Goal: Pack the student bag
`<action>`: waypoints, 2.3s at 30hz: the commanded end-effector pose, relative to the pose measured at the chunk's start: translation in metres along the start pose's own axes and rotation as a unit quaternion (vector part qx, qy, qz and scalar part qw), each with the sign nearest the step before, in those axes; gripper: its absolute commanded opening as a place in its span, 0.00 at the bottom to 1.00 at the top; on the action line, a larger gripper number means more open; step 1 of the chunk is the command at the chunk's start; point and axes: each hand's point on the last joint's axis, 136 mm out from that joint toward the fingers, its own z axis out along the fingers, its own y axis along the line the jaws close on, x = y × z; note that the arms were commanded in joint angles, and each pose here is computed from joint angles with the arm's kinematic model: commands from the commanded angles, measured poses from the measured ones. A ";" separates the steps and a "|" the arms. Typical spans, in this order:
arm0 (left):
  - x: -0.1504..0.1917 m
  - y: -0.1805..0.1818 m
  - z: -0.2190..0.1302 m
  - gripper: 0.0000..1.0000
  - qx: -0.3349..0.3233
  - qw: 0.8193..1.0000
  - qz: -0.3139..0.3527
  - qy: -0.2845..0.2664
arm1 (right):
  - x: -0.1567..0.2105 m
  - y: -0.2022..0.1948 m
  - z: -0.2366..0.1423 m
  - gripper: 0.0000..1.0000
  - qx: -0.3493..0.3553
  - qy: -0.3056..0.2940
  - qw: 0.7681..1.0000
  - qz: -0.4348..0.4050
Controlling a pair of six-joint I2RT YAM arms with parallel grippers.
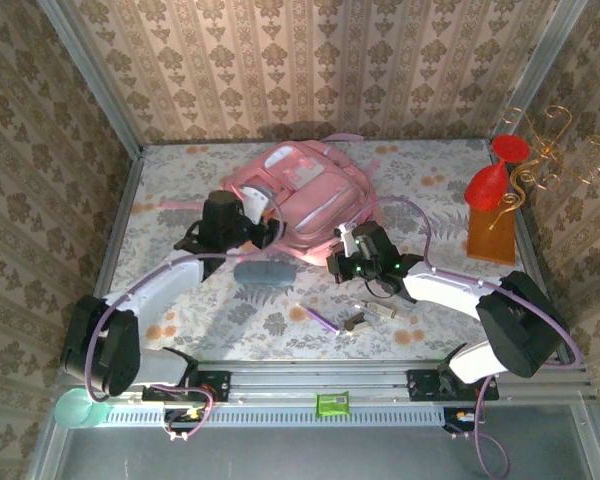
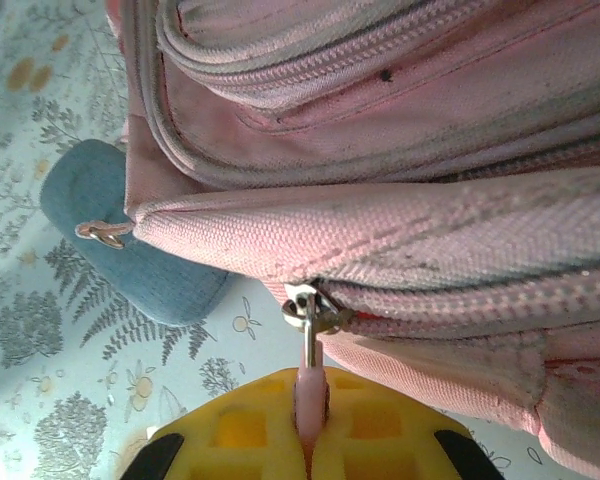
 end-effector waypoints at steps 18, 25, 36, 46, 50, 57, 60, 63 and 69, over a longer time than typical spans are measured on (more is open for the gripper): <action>0.035 -0.079 0.063 0.43 0.135 0.957 0.242 0.079 | -0.044 0.030 -0.030 0.00 -0.093 -0.044 0.994 0.023; 0.037 -0.076 0.070 0.13 0.135 0.959 0.235 0.079 | -0.032 0.015 -0.032 0.00 -0.064 -0.036 0.997 0.021; 0.036 -0.058 0.041 0.00 0.131 0.960 0.241 0.058 | -0.007 -0.064 -0.049 0.00 0.127 0.032 0.991 0.025; 0.044 -0.031 0.019 0.00 0.100 0.955 0.270 0.071 | -0.017 -0.102 -0.059 0.00 0.212 0.062 0.973 0.063; 0.054 -0.013 0.015 0.00 0.072 0.956 0.266 0.104 | -0.029 -0.078 -0.053 0.00 0.142 0.045 0.987 0.055; 0.039 -0.030 0.015 0.35 0.097 0.962 0.238 0.090 | -0.043 -0.008 -0.052 0.00 -0.022 0.006 0.999 0.027; 0.022 -0.057 0.008 0.49 0.129 0.962 0.234 0.054 | -0.044 0.003 -0.054 0.00 -0.050 -0.005 0.998 0.027; 0.008 -0.077 0.005 0.61 0.148 0.960 0.237 0.024 | -0.044 0.008 -0.054 0.00 -0.060 -0.009 0.998 0.020; 0.009 -0.101 0.024 0.60 0.172 0.945 0.274 0.052 | -0.044 0.013 -0.053 0.00 -0.068 -0.008 0.998 0.014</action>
